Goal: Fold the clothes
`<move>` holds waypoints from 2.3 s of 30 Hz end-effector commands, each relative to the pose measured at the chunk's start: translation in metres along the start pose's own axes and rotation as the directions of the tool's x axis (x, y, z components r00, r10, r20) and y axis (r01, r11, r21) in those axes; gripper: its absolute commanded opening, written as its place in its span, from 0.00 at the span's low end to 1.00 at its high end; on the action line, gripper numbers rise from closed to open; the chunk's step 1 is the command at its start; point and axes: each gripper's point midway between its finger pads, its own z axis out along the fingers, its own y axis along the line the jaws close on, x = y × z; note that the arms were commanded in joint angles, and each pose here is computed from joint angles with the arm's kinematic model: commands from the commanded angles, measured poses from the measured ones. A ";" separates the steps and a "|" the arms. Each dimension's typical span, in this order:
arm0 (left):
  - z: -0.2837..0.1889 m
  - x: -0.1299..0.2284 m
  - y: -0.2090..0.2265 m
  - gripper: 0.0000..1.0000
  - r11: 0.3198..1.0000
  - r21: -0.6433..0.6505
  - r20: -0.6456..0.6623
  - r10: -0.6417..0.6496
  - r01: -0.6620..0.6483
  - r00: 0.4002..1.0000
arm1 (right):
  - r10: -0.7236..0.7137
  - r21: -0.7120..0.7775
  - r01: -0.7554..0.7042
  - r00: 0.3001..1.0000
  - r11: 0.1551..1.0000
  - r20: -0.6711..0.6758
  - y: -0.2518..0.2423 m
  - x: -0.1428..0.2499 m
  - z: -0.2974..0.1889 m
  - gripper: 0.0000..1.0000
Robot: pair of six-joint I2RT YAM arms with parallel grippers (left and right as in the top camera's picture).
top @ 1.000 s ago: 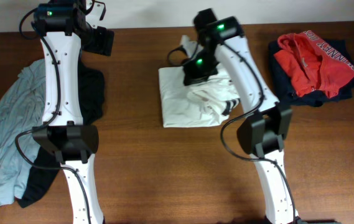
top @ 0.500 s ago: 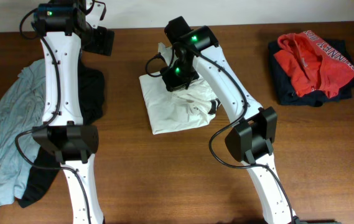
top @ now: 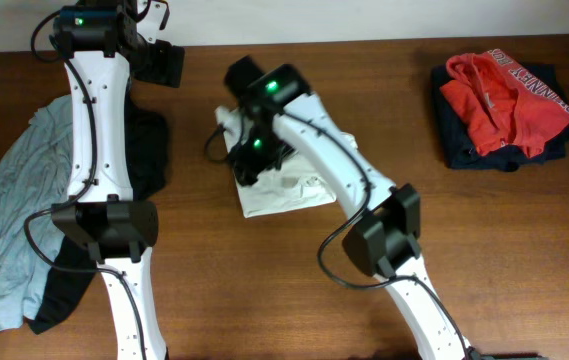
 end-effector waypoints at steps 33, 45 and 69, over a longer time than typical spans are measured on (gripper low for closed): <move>-0.021 -0.007 0.005 0.93 1.000 -0.001 0.050 -0.015 0.015 0.999 | 0.466 0.093 -0.506 0.840 0.857 0.279 -0.167 -0.003 -0.053 0.54; -0.021 -0.004 0.027 0.93 0.998 -0.024 0.058 -0.050 0.052 0.997 | 0.477 0.006 -0.502 0.825 0.865 0.302 -0.165 -0.019 -0.031 0.04; -0.024 0.008 0.079 0.93 0.984 -0.071 0.068 -0.159 0.164 0.985 | 0.189 0.027 -0.236 0.839 0.971 0.510 -0.040 -0.111 -0.058 0.04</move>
